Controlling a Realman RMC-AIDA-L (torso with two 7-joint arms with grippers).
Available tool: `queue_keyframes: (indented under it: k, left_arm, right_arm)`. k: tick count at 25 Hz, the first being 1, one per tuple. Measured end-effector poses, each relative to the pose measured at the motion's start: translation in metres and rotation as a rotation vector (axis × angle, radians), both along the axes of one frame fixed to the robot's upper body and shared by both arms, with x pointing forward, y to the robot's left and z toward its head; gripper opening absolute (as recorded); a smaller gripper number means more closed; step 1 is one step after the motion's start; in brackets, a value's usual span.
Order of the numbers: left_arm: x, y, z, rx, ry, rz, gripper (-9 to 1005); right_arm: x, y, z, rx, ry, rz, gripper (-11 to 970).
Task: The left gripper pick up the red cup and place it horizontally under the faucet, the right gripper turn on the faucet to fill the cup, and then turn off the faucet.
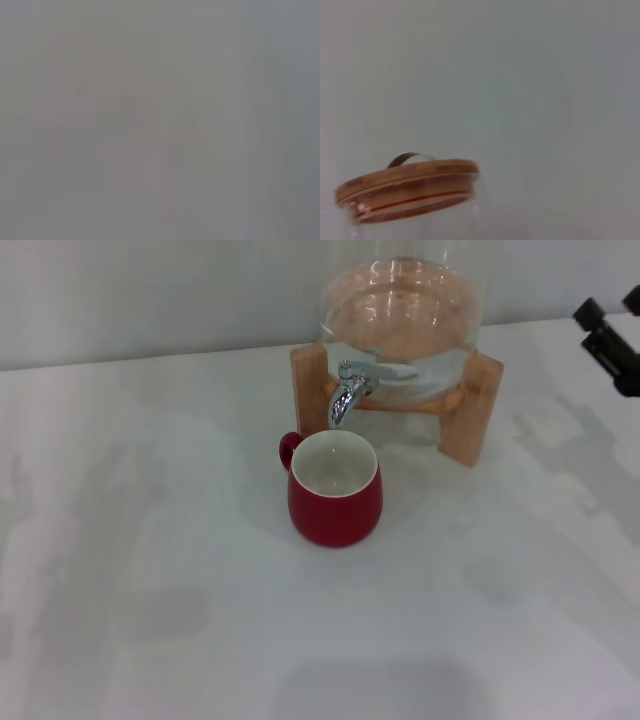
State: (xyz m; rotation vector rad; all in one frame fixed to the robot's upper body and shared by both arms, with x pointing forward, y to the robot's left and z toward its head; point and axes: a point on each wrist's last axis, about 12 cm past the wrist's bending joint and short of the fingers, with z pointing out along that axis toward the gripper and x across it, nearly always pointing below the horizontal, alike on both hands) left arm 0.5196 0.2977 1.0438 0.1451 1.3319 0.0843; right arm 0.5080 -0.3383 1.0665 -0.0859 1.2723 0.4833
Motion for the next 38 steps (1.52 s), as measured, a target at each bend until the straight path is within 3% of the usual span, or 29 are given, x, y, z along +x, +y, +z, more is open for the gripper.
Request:
queue_keyframes:
  k: [15,38]
  left_arm:
    - [-0.002,0.005,-0.001,-0.007,0.002,0.029,422]
    - [-0.002,0.002,-0.002,0.009,0.005,0.003,422]
  right_arm:
    - [-0.013,0.029,-0.004,-0.023,-0.005,0.214,828]
    - [0.015,0.074,-0.002,-0.072,0.056,0.418,828]
